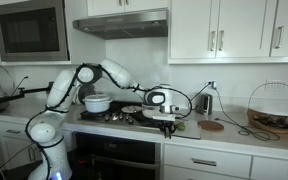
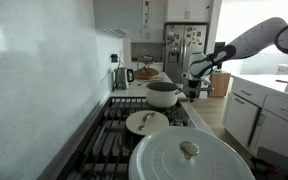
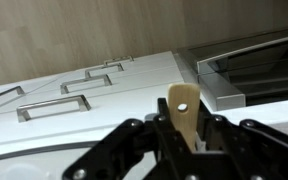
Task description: Remove the wooden spatula from the chopping board and use it to stir the contents in the pot on the right side of the stove, return the wooden spatula to the chopping board
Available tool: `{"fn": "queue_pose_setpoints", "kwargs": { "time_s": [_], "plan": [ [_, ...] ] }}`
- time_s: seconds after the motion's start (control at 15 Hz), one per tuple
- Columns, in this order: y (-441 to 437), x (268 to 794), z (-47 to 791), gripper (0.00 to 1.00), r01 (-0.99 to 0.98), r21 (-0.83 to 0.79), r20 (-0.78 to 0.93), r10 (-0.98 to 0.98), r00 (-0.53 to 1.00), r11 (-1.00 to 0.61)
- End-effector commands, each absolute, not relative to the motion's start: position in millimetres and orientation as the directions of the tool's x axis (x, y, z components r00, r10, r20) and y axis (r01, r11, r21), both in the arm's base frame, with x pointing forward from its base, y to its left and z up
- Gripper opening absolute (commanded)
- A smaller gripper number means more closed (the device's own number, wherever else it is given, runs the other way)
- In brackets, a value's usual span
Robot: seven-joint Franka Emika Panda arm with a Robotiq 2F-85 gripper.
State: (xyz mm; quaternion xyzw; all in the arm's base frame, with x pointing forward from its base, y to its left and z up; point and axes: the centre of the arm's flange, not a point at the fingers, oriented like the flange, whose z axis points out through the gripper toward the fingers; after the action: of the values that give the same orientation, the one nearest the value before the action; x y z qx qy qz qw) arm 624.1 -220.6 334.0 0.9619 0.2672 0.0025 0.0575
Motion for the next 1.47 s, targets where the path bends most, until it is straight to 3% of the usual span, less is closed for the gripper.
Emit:
{"fn": "queue_pose_setpoints", "kwargs": {
  "time_s": [0.0, 1.4],
  "plan": [
    [-219.5, 629.6, 340.6, 0.07, 0.528, 0.121, -0.042, 0.527, 0.849, -0.841],
    [-211.5, 672.9, 467.6, 0.07, 0.508, 0.203, 0.04, 0.526, 0.85, -0.837]
  ]
}}
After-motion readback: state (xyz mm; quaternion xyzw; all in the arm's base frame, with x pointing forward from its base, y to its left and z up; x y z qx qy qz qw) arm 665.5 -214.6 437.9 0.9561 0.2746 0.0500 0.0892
